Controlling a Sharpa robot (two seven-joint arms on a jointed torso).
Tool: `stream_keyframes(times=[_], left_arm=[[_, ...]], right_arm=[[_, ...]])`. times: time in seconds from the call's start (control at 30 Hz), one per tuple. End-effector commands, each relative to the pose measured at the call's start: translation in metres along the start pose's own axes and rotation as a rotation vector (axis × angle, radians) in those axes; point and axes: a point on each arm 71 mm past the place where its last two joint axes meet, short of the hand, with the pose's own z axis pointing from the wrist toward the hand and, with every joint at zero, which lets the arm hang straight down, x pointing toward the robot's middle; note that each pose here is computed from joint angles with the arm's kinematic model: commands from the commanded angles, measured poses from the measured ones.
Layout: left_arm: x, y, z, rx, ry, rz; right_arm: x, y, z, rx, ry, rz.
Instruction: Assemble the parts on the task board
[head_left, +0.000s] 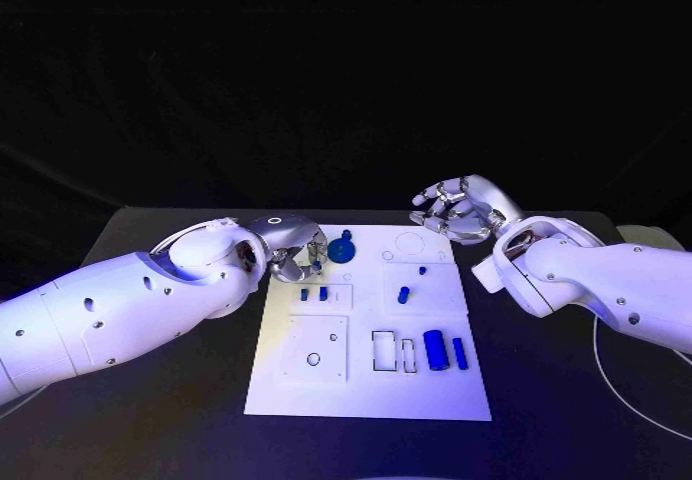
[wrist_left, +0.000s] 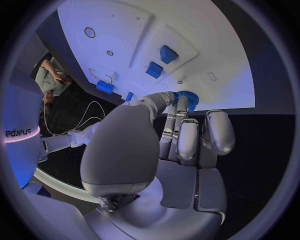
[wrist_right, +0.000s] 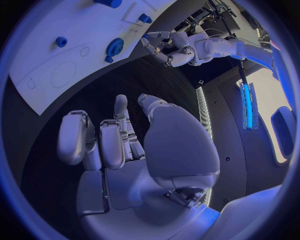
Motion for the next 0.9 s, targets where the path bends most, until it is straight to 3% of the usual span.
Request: stream_keyframes(times=[0.03, 0.47, 0.9], left_arm=[[0.0021, 0.0023, 0.0005, -0.012, 0.016, -0.013], [0.0158, 0.0048, 0.0055, -0.023, 0.036, -0.021], [0.0179, 0.0041, 0.0072, -0.022, 0.038, -0.020]], right_arm=[[0.001, 0.001, 0.000, -0.014, 0.008, -0.004], [0.002, 0.002, 0.000, -0.015, 0.010, -0.003], [0.002, 0.002, 0.000, -0.015, 0.010, -0.003]])
